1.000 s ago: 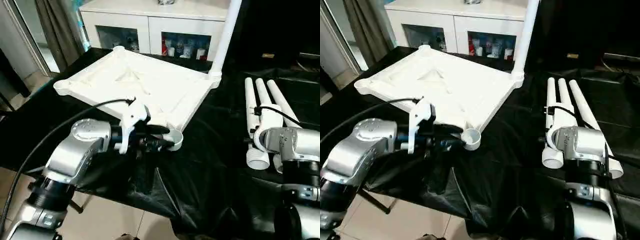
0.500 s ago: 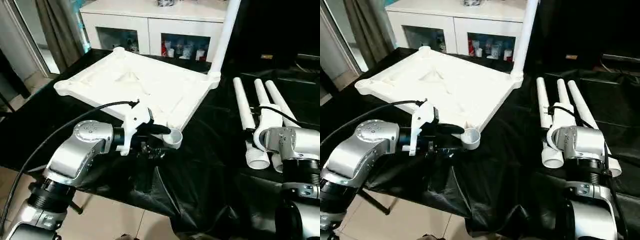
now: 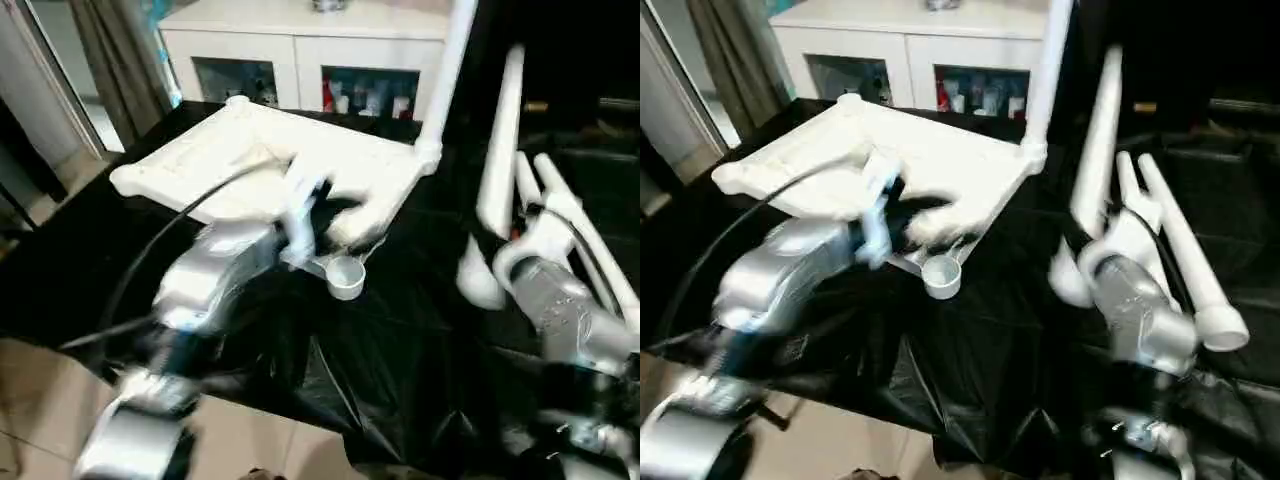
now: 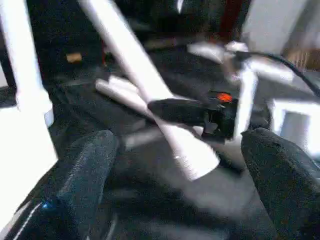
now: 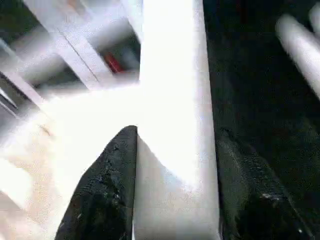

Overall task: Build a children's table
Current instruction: Pick table leg

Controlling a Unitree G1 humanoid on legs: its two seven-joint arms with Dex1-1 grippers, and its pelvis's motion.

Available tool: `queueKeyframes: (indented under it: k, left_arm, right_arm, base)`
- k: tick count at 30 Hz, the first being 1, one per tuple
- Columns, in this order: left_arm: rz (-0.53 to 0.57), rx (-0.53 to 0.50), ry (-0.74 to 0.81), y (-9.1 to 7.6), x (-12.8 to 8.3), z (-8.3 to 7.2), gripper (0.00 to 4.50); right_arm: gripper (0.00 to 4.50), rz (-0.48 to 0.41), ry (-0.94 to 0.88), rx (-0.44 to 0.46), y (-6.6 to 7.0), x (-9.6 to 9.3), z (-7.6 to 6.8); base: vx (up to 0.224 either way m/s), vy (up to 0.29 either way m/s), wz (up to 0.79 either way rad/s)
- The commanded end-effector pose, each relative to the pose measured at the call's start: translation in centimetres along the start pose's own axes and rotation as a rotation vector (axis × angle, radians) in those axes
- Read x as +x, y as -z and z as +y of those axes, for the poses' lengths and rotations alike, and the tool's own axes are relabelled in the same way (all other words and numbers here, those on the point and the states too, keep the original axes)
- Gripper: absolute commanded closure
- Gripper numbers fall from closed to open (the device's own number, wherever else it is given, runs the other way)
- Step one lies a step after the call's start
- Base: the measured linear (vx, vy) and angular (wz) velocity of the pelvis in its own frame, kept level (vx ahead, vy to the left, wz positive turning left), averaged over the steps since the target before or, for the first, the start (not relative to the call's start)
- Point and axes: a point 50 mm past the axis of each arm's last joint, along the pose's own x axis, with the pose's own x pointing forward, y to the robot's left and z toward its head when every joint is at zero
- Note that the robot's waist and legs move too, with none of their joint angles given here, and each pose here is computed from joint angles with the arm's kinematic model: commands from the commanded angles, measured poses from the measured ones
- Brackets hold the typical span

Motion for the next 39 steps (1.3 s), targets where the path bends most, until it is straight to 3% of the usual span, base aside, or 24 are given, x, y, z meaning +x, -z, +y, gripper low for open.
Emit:
queueKeyframes:
  k: [1, 2, 4, 7, 13, 16, 19, 21, 23, 25, 29, 34, 36, 39]
  left_arm:
    - [-0.074, -0.128, -0.045, -1.3, 0.9, 0.8, 0.00]
    - [-0.079, -0.135, -0.048, -1.4, 1.0, 0.9, 0.00]
    - [-0.146, -0.252, -0.072, -2.6, 2.2, 1.3, 0.00]
    - [-0.165, -0.302, -0.058, -3.0, 2.6, 1.3, 0.00]
    - [-0.144, -0.385, -0.022, -2.8, 3.7, 0.8, 0.00]
    - [-0.145, -0.447, -0.041, -2.6, 4.1, 0.8, 0.00]
    - [-0.154, -0.461, -0.042, -2.7, 4.2, 0.8, 0.27]
    - [-0.167, -0.479, -0.048, -2.9, 4.2, 0.7, 0.34]
    - [-0.159, -0.460, -0.077, -2.8, 4.2, 0.8, 0.40]
    - [-0.141, -0.437, -0.116, -2.5, 4.3, 0.9, 0.78]
    - [-0.149, -0.444, -0.194, -2.3, 4.3, 1.4, 1.01]
    - [-0.164, -0.460, -0.232, -2.3, 4.3, 1.6, 1.22]
    - [-0.168, -0.465, -0.243, -2.3, 4.3, 1.7, 1.56]
    - [-0.184, -0.478, -0.272, -2.4, 4.0, 2.1, 1.72]
  right_arm:
    - [2.65, -0.191, -0.160, -0.035, -2.3, -0.9, 2.1]
    - [2.65, -0.197, -0.168, -0.037, -2.3, -1.0, 2.2]
    - [2.65, -0.264, -0.299, -0.058, -2.4, -1.9, 3.4]
    - [2.65, -0.275, -0.374, -0.087, -2.1, -2.3, 4.2]
    - [2.65, -0.187, -0.575, -0.249, 0.5, -3.3, 6.8]
    - [2.65, -0.126, -0.548, -0.335, 2.0, -2.6, 7.3]
    - [2.65, -0.111, -0.518, -0.367, 2.3, -2.3, 7.2]
    - [2.65, -0.072, -0.457, -0.529, 3.1, -1.6, 7.1]
    - [2.65, -0.067, -0.429, -0.573, 3.4, -1.1, 7.4]
    - [2.66, -0.072, -0.418, -0.570, 3.4, -0.8, 8.0]
    - [2.66, -0.091, -0.428, -0.568, 3.4, -0.4, 9.3]
    - [2.66, -0.100, -0.418, -0.572, 3.4, -0.2, 9.5]
    - [2.66, -0.103, -0.417, -0.571, 3.4, -0.1, 9.5]
    - [2.66, -0.105, -0.416, -0.569, 3.3, 0.0, 9.6]
  base:
    - [0.000, 0.000, 0.00]
    - [0.000, 0.000, 0.00]
    - [0.000, 0.000, 0.00]
    - [0.000, 0.000, 0.00]
    - [0.000, 0.000, 0.00]
    - [0.000, 0.000, 0.00]
    - [0.000, 0.000, 0.00]
    - [0.000, 0.000, 0.00]
    - [0.000, 0.000, 0.00]
    - [0.000, 0.000, 0.00]
    - [0.000, 0.000, 0.00]
    - [0.000, 0.000, 0.00]
    - [0.000, 0.000, 0.00]
    - [0.000, 0.000, 0.00]
